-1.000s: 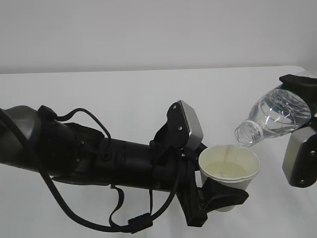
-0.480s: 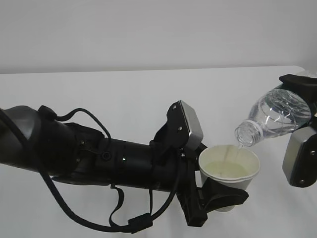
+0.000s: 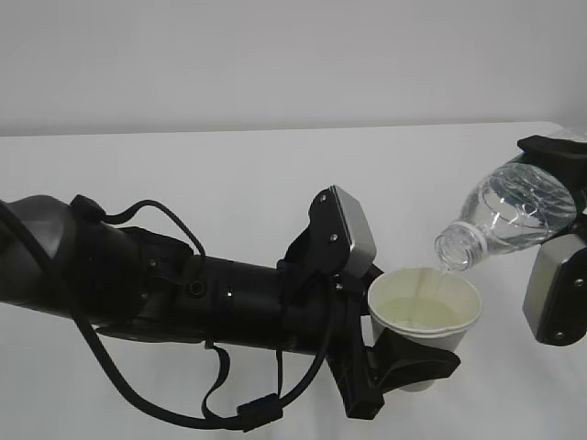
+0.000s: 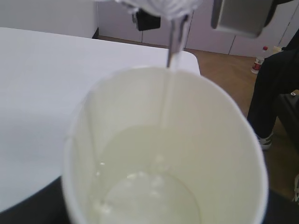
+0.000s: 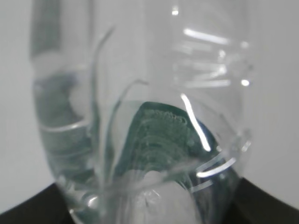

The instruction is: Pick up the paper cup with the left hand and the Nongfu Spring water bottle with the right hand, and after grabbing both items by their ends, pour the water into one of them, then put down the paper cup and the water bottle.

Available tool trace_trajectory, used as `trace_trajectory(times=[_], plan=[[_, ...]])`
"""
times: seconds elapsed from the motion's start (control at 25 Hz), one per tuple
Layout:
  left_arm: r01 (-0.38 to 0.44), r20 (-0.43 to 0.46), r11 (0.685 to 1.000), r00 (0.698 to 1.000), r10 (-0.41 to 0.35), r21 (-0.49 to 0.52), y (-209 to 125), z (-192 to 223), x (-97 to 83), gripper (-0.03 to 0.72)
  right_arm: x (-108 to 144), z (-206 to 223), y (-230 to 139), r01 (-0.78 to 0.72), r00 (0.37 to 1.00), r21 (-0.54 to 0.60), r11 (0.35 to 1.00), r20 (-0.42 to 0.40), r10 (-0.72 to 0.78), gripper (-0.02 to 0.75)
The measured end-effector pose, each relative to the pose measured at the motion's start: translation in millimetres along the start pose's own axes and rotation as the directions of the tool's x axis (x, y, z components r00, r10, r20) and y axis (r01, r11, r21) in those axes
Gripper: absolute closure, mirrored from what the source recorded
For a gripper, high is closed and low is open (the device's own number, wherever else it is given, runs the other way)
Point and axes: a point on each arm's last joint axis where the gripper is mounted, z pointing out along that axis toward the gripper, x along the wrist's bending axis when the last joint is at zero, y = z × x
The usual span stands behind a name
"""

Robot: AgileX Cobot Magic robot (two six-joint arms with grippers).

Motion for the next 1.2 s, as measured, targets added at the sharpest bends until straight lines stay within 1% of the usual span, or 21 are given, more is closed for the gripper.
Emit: trace_trajectory(times=[0.96,1.2], plan=[[0.0,0.0,1.0,1.0,0.0,0.001,0.0,0.0,0.0,0.215,-0.9,0.0,0.0,0.006,1.0,0.0,1.0,0.01,-0.006,0.311],[0.0,0.0,1.0,1.0,0.0,0.001,0.0,0.0,0.0,0.215,-2.5,0.0,0.1,0.006,1.0,-0.001,1.0,0.027,-0.006,0.311]])
